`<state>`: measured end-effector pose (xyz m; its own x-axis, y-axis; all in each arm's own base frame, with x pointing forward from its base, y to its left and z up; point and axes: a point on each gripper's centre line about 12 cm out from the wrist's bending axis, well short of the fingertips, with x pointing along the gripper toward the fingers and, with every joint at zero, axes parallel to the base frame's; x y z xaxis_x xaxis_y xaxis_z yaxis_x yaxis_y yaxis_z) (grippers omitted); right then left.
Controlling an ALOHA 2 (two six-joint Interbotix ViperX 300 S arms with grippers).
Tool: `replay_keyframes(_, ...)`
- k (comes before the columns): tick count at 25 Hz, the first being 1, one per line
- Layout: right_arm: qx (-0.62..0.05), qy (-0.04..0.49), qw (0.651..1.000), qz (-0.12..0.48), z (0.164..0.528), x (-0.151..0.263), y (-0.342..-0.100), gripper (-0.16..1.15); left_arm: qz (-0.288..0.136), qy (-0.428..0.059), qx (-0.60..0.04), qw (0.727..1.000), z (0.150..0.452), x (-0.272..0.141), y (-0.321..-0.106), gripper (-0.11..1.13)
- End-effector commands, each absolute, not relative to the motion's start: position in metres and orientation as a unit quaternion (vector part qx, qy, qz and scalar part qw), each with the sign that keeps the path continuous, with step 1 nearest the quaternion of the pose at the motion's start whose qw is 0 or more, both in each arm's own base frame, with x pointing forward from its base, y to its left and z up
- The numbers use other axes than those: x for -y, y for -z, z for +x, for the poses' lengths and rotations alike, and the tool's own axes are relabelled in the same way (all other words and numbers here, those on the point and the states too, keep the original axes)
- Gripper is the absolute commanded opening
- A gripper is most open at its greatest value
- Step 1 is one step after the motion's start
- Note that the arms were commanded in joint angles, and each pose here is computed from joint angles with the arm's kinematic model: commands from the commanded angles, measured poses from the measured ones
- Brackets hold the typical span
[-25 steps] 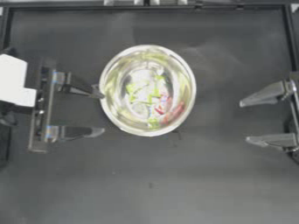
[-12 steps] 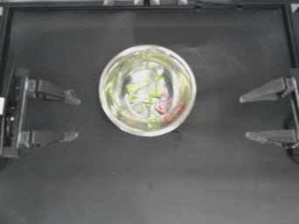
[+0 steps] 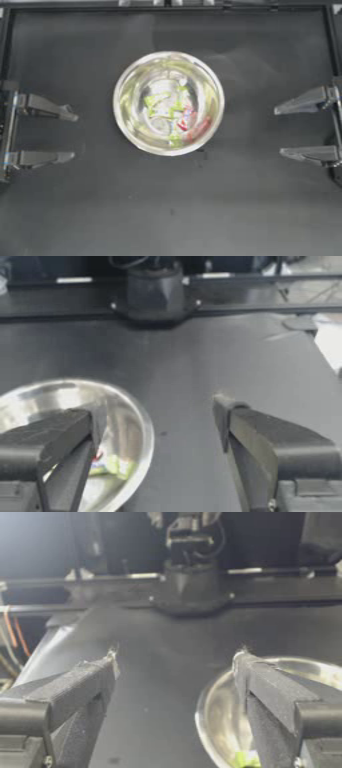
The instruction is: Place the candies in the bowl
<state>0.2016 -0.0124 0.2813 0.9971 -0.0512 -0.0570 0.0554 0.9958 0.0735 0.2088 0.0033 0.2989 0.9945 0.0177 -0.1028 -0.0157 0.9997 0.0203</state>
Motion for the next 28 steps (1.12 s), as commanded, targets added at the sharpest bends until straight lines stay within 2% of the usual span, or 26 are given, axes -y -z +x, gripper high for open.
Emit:
replay_keyframes(1,-0.014,0.028,0.999,0.037,0.204,0.013,-0.292,0.99,0.009,-0.009,-0.037,0.999,0.206,-0.004,-0.302,0.96)
replay_keyframes(17,-0.01,0.028,0.999,0.03,0.203,0.013,-0.294,0.99,0.002,-0.01,-0.006,1.0,0.182,-0.003,-0.3,0.95)
replay_keyframes(28,0.001,0.038,0.999,0.034,0.189,0.016,-0.296,0.99,0.004,-0.022,-0.001,1.0,0.174,-0.007,-0.303,0.95)
